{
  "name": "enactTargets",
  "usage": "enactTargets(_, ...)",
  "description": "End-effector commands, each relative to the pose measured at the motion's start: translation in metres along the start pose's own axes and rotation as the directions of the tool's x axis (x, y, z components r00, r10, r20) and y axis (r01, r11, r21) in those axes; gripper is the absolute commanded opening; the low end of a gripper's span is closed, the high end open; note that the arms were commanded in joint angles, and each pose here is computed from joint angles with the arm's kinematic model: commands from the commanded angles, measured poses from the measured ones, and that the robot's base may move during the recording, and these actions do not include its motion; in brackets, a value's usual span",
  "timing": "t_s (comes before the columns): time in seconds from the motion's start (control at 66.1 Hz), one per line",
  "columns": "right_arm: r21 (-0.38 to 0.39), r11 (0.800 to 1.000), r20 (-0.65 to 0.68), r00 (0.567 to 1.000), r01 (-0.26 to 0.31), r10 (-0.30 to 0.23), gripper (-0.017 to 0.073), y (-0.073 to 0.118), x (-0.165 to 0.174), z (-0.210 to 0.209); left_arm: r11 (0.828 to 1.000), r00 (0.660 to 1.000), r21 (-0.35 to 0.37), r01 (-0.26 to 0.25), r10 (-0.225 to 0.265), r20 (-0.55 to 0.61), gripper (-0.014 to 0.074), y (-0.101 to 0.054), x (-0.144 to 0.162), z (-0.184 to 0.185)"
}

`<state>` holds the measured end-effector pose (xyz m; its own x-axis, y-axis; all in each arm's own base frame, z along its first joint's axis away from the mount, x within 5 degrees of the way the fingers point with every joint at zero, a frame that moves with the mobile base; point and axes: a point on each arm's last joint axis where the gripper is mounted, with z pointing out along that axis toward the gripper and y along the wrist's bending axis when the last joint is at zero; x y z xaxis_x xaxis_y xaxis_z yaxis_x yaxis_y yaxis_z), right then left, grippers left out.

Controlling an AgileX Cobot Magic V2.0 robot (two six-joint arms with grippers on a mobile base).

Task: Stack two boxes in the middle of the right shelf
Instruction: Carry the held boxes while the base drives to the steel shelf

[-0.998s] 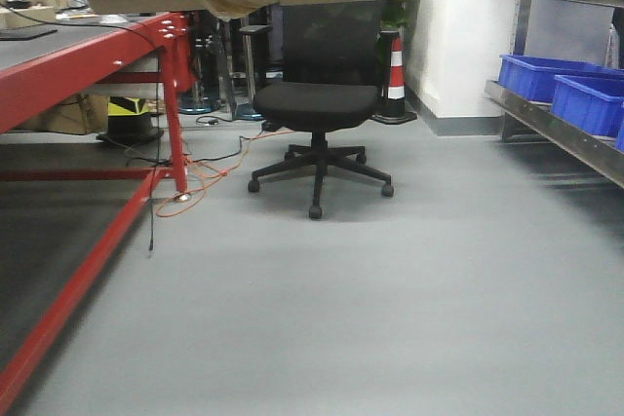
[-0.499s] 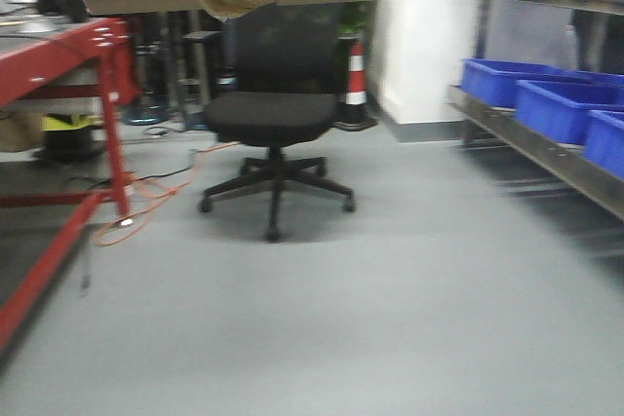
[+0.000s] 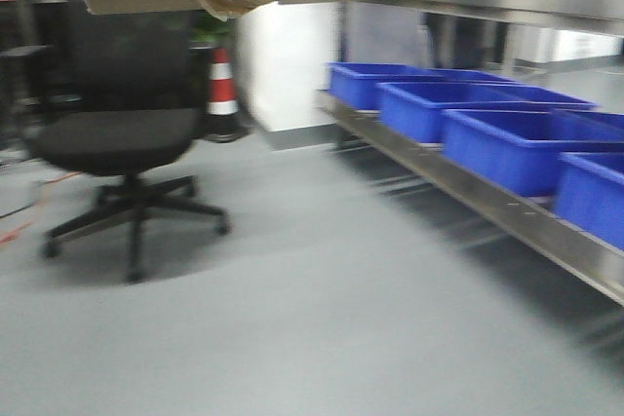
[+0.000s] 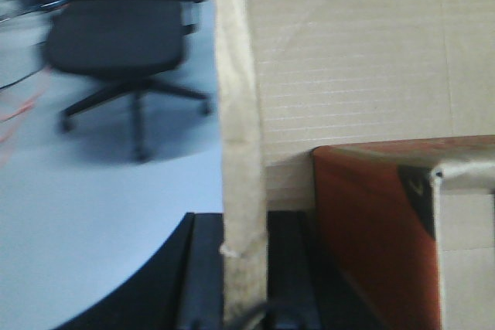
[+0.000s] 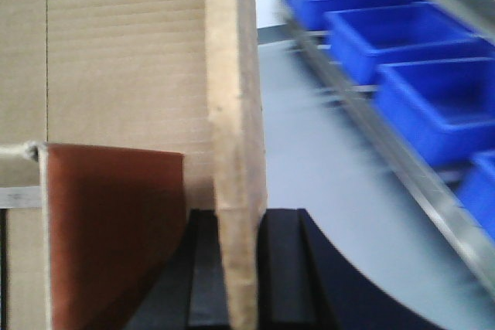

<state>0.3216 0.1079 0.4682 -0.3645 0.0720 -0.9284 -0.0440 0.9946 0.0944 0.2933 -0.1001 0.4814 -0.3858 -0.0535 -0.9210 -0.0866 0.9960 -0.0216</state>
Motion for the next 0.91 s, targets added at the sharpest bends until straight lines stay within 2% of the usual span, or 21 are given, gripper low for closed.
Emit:
enactTargets(0.0, -0.028, 1.000, 0.093, 0.996, -0.002, 0.005, -0.0153, -0.0006, -0.0139, -0.0112, 1.000, 0.998, 0.019, 0.001, -0.003, 0.060, -0.0111, 0.0014, -0.0086, -0.0079)
enactTargets(0.892, -0.028, 1.000, 0.093, 0.996, -0.002, 0.005, -0.0153, -0.0006, -0.0139, -0.0112, 1.000, 0.998, 0.018, 0.000, -0.001, 0.062, -0.0111, 0.0015, -0.0087, -0.0079)
